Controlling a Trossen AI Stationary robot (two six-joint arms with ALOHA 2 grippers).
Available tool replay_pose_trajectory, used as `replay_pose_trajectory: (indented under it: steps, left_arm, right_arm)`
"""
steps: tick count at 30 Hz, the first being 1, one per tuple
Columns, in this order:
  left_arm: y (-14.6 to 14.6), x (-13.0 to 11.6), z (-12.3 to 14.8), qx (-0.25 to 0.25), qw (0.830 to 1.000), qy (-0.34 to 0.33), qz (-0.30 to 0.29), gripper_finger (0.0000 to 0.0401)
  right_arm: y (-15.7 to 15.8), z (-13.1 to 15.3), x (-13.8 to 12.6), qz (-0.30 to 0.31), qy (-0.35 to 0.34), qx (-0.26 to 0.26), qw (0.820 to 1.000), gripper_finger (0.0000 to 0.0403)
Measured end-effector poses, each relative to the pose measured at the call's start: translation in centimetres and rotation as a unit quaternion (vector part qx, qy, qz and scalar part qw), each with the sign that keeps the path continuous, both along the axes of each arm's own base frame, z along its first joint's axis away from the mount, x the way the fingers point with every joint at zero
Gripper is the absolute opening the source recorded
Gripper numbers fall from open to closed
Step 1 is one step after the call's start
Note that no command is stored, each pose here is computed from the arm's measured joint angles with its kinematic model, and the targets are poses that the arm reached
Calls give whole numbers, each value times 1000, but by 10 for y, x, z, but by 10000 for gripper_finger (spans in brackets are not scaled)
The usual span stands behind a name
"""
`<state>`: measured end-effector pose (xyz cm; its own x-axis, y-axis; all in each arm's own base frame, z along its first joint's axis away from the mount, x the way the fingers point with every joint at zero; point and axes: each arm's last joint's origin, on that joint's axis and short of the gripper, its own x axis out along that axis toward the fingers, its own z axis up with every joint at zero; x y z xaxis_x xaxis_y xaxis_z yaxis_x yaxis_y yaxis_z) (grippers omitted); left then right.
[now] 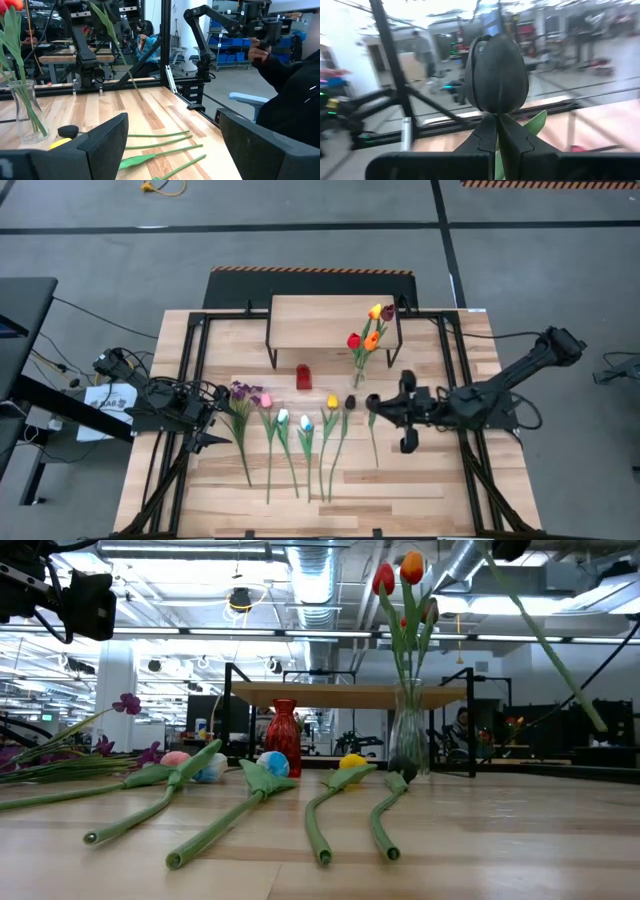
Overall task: Pick and place flowers into a vace then onto a shelf
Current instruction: Put the right black flower into the transparent vase
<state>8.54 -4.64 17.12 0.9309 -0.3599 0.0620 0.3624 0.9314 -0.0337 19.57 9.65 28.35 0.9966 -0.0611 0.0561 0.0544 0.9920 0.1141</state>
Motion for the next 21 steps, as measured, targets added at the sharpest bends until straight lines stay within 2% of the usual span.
replay_pose_trajectory:
  steps: [11,21]
  left_arm:
    - [0,0,0,0,1000,0,0,302]
    - [0,0,0,0,1000,0,0,302]
  right_arm:
    - [-15,30,-36,-121,-35,-90,988,1]
    - [-47,51,-51,-199,-72,-128,969,1]
